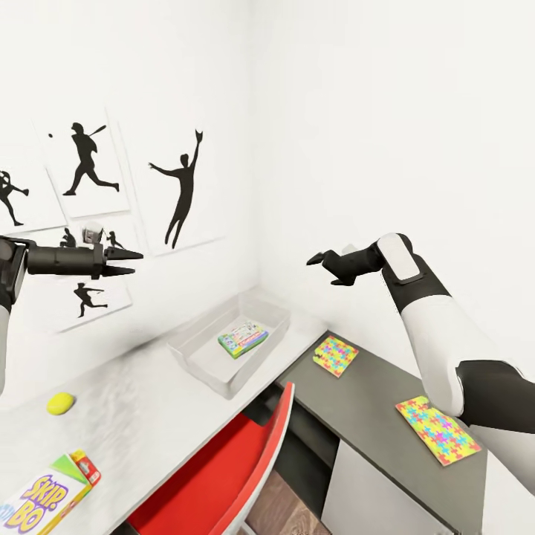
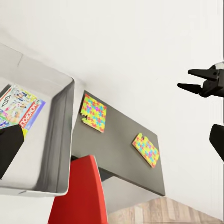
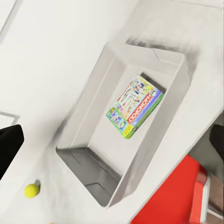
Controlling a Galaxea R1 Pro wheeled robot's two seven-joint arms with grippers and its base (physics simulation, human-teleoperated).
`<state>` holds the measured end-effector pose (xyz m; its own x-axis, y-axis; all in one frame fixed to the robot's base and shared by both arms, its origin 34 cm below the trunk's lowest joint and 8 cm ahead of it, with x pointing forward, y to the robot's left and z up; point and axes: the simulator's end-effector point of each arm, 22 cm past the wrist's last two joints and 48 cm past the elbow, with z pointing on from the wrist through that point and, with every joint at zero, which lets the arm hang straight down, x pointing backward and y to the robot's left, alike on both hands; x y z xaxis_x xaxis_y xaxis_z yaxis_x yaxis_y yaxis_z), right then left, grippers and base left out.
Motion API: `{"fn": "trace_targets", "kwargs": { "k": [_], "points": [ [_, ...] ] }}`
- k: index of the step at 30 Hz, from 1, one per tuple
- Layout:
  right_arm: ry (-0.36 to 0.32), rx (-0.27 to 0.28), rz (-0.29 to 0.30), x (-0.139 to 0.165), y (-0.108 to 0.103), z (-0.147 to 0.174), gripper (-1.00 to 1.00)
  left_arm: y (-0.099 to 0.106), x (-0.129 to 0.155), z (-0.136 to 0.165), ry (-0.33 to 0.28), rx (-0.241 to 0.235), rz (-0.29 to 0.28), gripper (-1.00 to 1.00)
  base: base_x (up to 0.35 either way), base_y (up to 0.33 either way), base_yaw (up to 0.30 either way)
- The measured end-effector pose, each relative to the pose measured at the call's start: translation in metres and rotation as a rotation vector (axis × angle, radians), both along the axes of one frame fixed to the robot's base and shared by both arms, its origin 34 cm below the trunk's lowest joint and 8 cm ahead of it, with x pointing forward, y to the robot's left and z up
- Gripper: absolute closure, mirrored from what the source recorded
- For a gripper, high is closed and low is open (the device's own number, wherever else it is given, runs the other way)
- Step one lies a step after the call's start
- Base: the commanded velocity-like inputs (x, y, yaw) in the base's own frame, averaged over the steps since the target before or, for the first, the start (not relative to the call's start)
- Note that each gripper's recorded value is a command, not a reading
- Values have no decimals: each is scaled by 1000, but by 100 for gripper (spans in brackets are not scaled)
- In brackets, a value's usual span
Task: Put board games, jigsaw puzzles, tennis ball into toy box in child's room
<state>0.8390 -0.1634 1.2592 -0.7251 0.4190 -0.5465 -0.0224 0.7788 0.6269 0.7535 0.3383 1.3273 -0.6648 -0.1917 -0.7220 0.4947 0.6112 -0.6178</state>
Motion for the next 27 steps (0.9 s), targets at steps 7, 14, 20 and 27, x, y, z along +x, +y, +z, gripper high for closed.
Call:
{"fn": "trace_targets", "kwargs": {
  "k": [7,14,20,27],
  "points": [
    [-3,0,-2,0,-1,2,-100,0,-1,2,-3,0,0,-100,-143,102,-260],
    [-7,0,-4,-1,-3,5,-100,-1,-2,5,-8,0,-1,-100,-211,160,-275],
    [-12,-1,-6,-2,-4,8,-100,-1,-3,7,-13,0,-2,-100,-247,158,-276],
    [-18,0,-6,-4,-4,13,-100,-1,-5,11,-18,1,-2,-100,-260,103,-276]
  ]
}}
